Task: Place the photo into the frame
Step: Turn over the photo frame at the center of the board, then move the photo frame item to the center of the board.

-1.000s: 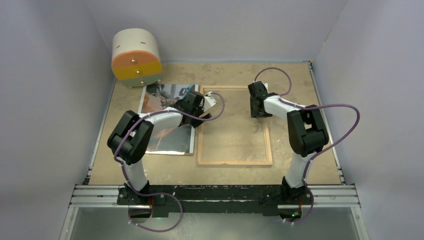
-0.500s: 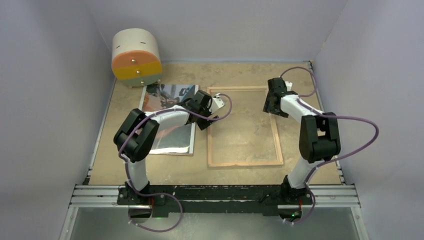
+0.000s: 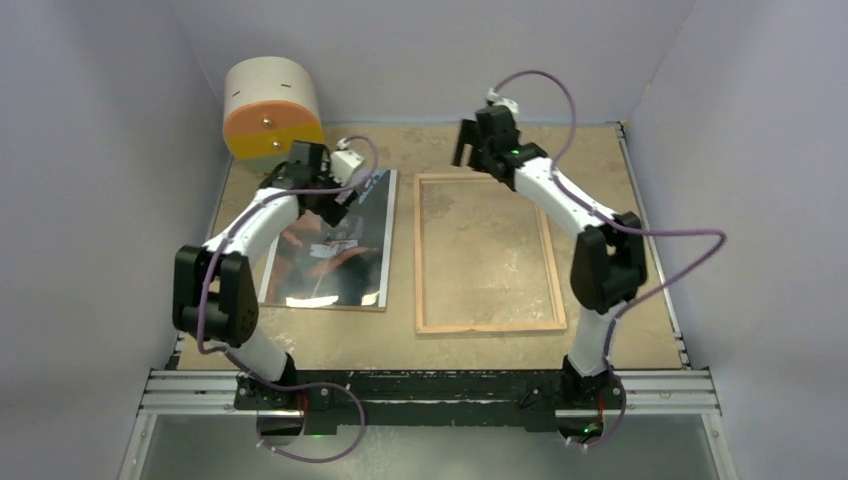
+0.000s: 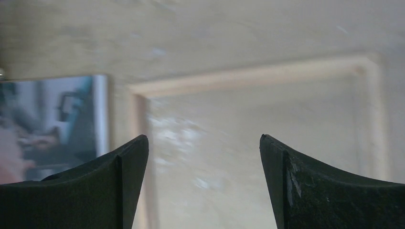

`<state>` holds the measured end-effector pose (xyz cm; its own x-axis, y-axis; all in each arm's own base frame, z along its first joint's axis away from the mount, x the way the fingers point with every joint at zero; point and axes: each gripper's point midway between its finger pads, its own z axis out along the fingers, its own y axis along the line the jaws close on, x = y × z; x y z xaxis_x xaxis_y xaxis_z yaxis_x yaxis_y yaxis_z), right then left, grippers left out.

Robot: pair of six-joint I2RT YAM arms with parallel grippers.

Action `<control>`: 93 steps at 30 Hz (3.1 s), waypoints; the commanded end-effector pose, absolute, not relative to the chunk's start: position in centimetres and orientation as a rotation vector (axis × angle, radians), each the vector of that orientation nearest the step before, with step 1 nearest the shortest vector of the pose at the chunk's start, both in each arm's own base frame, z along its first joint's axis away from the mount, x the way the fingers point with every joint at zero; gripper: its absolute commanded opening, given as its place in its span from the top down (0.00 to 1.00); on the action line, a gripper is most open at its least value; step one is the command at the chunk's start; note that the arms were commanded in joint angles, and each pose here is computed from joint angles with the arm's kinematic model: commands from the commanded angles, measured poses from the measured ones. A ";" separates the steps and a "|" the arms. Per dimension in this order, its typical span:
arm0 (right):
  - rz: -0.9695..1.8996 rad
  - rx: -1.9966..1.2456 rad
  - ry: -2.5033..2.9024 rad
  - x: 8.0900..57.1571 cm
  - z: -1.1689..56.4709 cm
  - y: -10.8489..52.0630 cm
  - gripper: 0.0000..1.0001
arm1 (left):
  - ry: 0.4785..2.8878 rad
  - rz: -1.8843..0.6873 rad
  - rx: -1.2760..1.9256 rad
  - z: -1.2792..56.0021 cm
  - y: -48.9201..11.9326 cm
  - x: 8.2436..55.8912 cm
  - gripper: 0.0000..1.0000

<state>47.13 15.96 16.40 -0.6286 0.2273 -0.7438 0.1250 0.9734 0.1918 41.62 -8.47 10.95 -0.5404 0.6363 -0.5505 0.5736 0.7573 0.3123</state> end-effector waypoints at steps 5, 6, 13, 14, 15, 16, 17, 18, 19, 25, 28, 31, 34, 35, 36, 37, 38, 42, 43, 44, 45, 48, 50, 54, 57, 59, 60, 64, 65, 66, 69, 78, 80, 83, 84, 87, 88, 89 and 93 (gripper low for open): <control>0.476 -0.160 2.206 53.4 15.0 35.7 0.12 | 2.335 0.118 0.737 13.6 2.7 37.6 0.02; 0.485 -0.182 2.199 53.9 14.4 36.9 0.12 | 2.338 0.118 0.710 13.8 4.0 37.3 0.03; 0.614 -0.217 2.118 55.9 10.3 40.5 0.11 | 2.370 0.117 0.604 11.8 9.4 34.3 0.11; 0.609 -0.211 2.112 56.3 10.0 40.6 0.11 | 2.372 0.149 0.594 11.5 9.9 34.3 0.11; 0.607 -0.211 2.108 56.5 9.9 40.7 0.11 | 2.375 0.170 0.593 11.2 10.3 34.2 0.11; 0.604 -0.208 2.102 56.8 9.7 40.8 0.11 | 2.376 0.190 0.585 11.1 10.7 34.3 0.11; 0.600 -0.203 2.098 57.0 9.5 40.8 0.11 | 2.380 0.209 0.567 11.0 11.2 34.4 0.11; 0.597 -0.200 2.093 57.2 9.3 40.8 0.11 | 2.382 0.227 0.552 10.9 11.7 34.5 0.11; 0.597 -0.195 2.088 57.3 9.2 40.9 0.11 | 2.380 0.255 0.528 10.8 12.4 34.8 0.12; 0.600 -0.164 2.073 58.4 7.7 41.4 0.10 | 2.402 0.441 0.356 9.3 16.8 37.2 0.12; 0.624 -0.167 2.061 58.8 7.1 42.0 0.10 | 2.400 0.496 0.288 8.6 18.1 38.3 0.13; 0.664 -0.168 2.072 58.6 6.4 42.7 0.10 | 2.415 0.493 0.254 7.3 18.5 39.0 0.13; 0.708 -0.156 2.095 58.1 5.4 43.1 0.10 | 2.451 0.467 0.270 5.3 17.9 39.5 0.13; 0.731 -0.158 2.107 57.8 5.0 43.4 0.10 | 2.465 0.455 0.290 4.7 17.4 39.5 0.13; 0.748 -0.159 2.117 57.5 4.6 43.6 0.11 | 2.478 0.439 0.311 4.0 16.8 39.4 0.13; 0.766 -0.166 2.131 57.1 4.2 43.9 0.11 | 2.491 0.421 0.350 3.5 16.0 39.3 0.13; 0.779 -0.171 2.142 56.7 3.9 44.1 0.11 | 2.502 0.406 0.380 3.0 15.3 39.0 0.13; 0.823 -0.228 2.180 54.5 3.1 45.6 0.13 | 2.580 0.332 0.533 1.1 12.3 37.0 0.13; 0.828 -0.242 2.188 53.9 3.1 46.0 0.13 | 2.603 0.322 0.572 0.6 11.7 36.3 0.13; 0.833 -0.255 2.195 53.3 3.1 46.3 0.14 | 2.612 0.312 0.604 0.4 11.3 35.7 0.13; 0.834 -0.264 2.205 52.7 3.0 46.4 0.14 | 2.609 0.295 0.632 0.3 10.9 35.1 0.13; 0.833 -0.286 2.235 50.9 2.5 46.7 0.15 | 2.621 0.243 0.721 -0.2 9.8 32.5 0.13; 0.840 -0.295 2.238 49.9 2.6 46.9 0.16 | 2.629 0.231 0.760 -0.1 9.5 31.1 0.14; 0.841 -0.312 2.259 48.0 2.6 47.3 0.16 | 2.616 0.270 0.795 0.3 9.7 29.8 0.14; 0.827 -0.299 2.267 47.5 3.2 47.5 0.14 | 2.599 0.332 0.724 1.5 11.1 30.8 0.14; 0.812 -0.289 2.292 47.3 4.0 47.1 0.06 | 2.582 0.387 0.654 3.0 12.6 32.1 0.14; 0.778 -0.280 2.289 47.6 4.7 46.5 0.03 | 2.573 0.411 0.615 4.0 13.5 32.8 0.13; 0.637 -0.207 2.262 48.3 8.6 43.3 0.01 | 2.510 0.452 0.543 8.5 15.6 34.7 0.12; 0.613 -0.192 2.261 48.2 9.1 42.6 0.01 | 2.494 0.447 0.548 9.3 15.5 35.0 0.11; 0.588 -0.181 2.270 47.9 9.4 41.9 0.01 | 2.482 0.422 0.558 9.7 15.1 35.0 0.10; 0.537 -0.153 2.335 46.2 8.7 40.0 0.01 | 2.491 0.342 0.589 9.6 13.7 34.1 0.10; 0.596 -0.123 2.467 39.6 7.3 37.4 0.01 | 2.580 0.321 0.686 4.3 12.8 30.1 0.10; 0.646 -0.120 2.497 37.5 6.9 37.5 0.01 | 2.589 0.321 0.690 3.8 12.7 29.7 0.10; 0.709 -0.125 2.514 34.9 6.6 38.0 0.01 | 2.583 0.304 0.690 3.9 12.4 29.5 0.10; 0.720 -0.128 2.512 34.2 6.8 38.1 0.01 | 2.578 0.299 0.690 4.0 12.3 29.6 0.10; 0.737 -0.135 2.495 32.9 7.7 38.5 0.02 | 2.574 0.280 0.686 4.0 12.0 29.5 0.11; 0.717 -0.142 2.494 32.5 7.9 38.3 0.03 | 2.572 0.274 0.686 4.1 11.9 29.5 0.11; 0.682 -0.143 2.469 32.7 8.6 38.1 0.04 | 2.571 0.272 0.686 4.1 11.8 29.4 0.11; 0.452 -0.157 2.420 33.3 11.0 36.3 0.06 | 2.569 0.251 0.695 3.8 11.5 29.1 0.11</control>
<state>32.16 37.44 6.41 -0.8488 -0.0054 -0.5287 -0.2450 0.8902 0.3842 28.87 12.24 3.35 -0.7947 0.4968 -0.3487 0.4108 0.8632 0.2935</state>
